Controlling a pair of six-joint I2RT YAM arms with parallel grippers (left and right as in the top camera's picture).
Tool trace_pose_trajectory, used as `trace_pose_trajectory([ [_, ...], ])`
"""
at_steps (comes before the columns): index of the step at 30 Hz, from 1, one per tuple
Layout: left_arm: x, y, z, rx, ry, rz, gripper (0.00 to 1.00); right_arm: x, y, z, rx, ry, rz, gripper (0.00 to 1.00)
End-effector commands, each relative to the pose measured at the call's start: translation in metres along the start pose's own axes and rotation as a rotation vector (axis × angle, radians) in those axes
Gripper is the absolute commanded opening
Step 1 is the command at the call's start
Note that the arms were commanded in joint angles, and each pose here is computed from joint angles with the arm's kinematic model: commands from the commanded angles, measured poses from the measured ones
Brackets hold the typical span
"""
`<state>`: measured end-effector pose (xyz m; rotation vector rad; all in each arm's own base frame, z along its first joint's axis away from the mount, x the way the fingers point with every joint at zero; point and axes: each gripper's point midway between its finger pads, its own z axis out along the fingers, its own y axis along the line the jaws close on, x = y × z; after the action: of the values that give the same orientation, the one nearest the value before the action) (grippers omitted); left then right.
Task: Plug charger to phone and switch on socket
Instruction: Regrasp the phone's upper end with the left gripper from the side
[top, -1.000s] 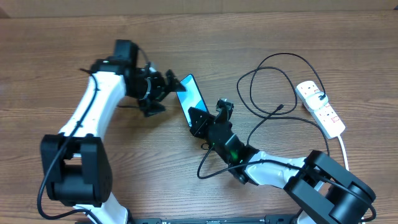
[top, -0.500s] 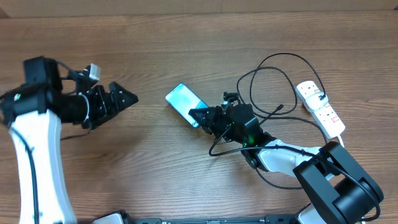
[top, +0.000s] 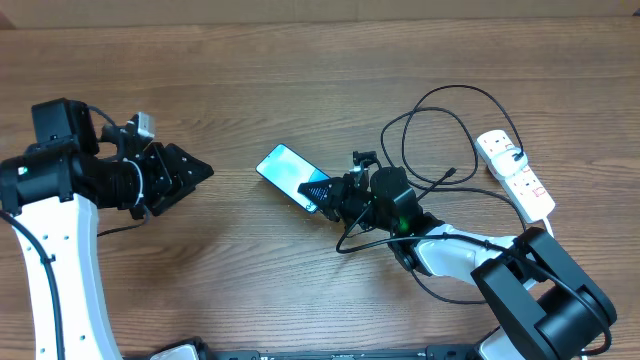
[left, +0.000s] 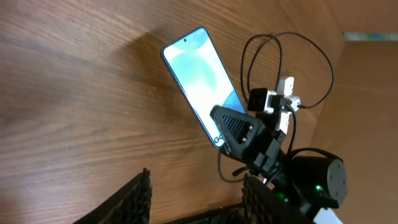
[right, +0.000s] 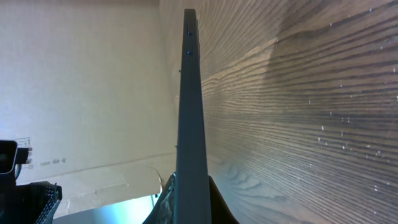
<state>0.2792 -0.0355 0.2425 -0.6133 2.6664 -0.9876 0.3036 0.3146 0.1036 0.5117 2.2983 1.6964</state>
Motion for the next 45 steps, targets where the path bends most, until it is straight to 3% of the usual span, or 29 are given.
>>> trace_pose_trajectory([
  [1, 0.004, -0.006, 0.004, -0.003, 0.020, -0.075, 0.67, 0.002, 0.024, -0.001, -0.062, 0.028, 0.012, 0.04],
  [3, 0.007, -0.005, 0.008, -0.021, 0.028, -0.128, 0.89, 0.007, 0.025, -0.002, -0.064, 0.059, 0.086, 0.04],
  [5, 0.007, -0.001, 0.014, -0.055, 0.024, -0.174, 1.00, 0.010, 0.025, -0.002, -0.063, 0.082, 0.164, 0.04],
  [10, 0.021, 0.010, 0.045, -0.097, 0.076, -0.328, 1.00, 0.020, 0.027, -0.003, -0.047, 0.153, 0.432, 0.04],
  [14, 0.046, 0.023, 0.074, -0.142, 0.150, -0.462, 1.00, 0.021, 0.046, -0.005, -0.115, 0.180, 0.476, 0.04],
  [19, 0.069, 0.030, 0.091, -0.187, 0.212, -0.600, 0.95, 0.018, 0.061, -0.008, -0.175, 0.179, 0.473, 0.04],
  [26, 0.060, 0.025, 0.096, -0.177, 0.168, -0.751, 0.95, 0.028, 0.061, -0.006, -0.149, 0.223, 0.636, 0.04],
  [35, 0.036, 0.014, 0.101, -0.104, 0.096, -0.759, 0.94, 0.056, 0.072, -0.004, -0.152, 0.319, 0.639, 0.04],
  [37, 0.037, 0.017, 0.102, -0.120, 0.088, -0.756, 0.90, 0.057, 0.083, -0.007, -0.194, 0.335, 0.607, 0.04],
  [39, 0.040, 0.017, 0.105, -0.141, 0.081, -0.744, 0.79, 0.058, 0.091, -0.010, -0.225, 0.350, 0.581, 0.04],
  [45, 0.038, 0.003, 0.116, -0.121, 0.055, -0.700, 0.58, 0.063, 0.088, -0.010, -0.209, 0.372, 0.582, 0.04],
])
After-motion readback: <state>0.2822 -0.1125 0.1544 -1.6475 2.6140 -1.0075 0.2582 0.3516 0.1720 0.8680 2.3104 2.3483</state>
